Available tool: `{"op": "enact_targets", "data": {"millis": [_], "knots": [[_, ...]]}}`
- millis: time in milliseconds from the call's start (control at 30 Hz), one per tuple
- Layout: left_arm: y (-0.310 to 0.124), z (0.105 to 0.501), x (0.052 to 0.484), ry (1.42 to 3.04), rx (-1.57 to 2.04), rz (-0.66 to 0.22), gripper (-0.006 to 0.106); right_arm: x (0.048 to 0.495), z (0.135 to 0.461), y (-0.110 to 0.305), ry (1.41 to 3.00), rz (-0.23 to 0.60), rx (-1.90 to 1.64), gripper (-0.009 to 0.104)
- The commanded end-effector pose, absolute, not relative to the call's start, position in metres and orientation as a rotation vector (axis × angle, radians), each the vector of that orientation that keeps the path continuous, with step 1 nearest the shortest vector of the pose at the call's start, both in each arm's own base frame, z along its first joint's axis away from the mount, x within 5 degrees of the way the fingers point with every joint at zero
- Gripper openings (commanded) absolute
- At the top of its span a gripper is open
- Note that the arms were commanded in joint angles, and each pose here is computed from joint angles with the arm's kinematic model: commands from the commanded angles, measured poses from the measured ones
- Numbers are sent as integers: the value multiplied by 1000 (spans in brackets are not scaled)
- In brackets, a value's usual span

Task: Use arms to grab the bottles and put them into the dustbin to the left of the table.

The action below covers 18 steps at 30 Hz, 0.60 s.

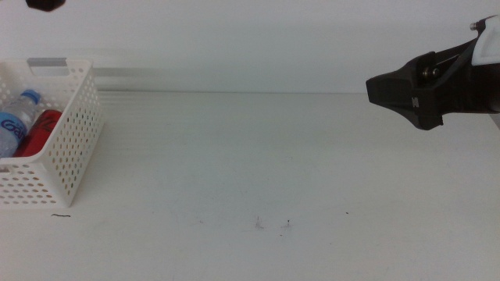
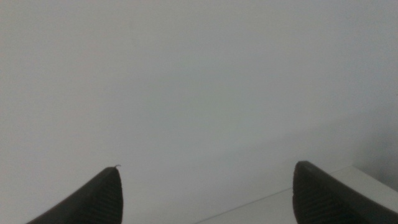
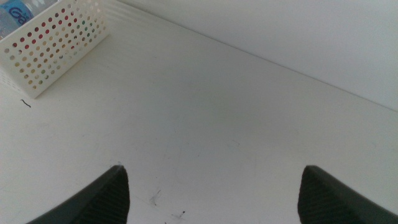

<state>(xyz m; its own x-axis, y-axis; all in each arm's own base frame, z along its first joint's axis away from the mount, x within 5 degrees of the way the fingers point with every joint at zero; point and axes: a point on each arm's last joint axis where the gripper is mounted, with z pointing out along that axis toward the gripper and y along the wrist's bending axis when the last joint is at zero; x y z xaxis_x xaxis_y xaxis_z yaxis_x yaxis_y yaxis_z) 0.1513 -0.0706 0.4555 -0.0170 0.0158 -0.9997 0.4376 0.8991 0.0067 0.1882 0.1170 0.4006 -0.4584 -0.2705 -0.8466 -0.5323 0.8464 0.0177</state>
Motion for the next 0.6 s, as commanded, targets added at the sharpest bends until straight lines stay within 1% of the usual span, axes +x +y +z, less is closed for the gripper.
{"op": "enact_targets", "data": {"millis": [0, 33, 67, 133, 167, 200, 267, 300, 367, 467, 567], "knots": [[-68, 453, 150, 1553, 348, -345, 94, 187, 403, 117, 2057, 359, -580, 84], [-66, 447, 150, 1559, 336, -340, 94, 188, 400, 117, 2049, 362, -575, 84], [-63, 440, 149, 1564, 317, -329, 94, 187, 396, 117, 2021, 396, -542, 84], [-51, 423, 146, 1572, 267, -284, 94, 187, 385, 109, 1935, 506, -384, 84], [-44, 413, 142, 1575, 236, -255, 94, 186, 378, 100, 1865, 546, -269, 84], [-37, 401, 136, 1578, 205, -221, 94, 185, 369, 87, 1786, 524, -185, 84], [-23, 379, 122, 1570, 171, -130, 94, 175, 347, 60, 1662, 400, -103, 84], [-17, 366, 114, 1578, 152, -87, 94, 167, 336, 47, 1638, 341, -75, 84], [-9, 341, 100, 1600, 109, -41, 94, 148, 317, 28, 1638, 270, -11, 84], [-3, 312, 82, 1598, 58, 1, 94, 120, 291, 10, 1625, 193, 77, 84], [-2, 288, 69, 1588, 35, -3, 94, 93, 266, 2, 1616, 153, 120, 84]]}}
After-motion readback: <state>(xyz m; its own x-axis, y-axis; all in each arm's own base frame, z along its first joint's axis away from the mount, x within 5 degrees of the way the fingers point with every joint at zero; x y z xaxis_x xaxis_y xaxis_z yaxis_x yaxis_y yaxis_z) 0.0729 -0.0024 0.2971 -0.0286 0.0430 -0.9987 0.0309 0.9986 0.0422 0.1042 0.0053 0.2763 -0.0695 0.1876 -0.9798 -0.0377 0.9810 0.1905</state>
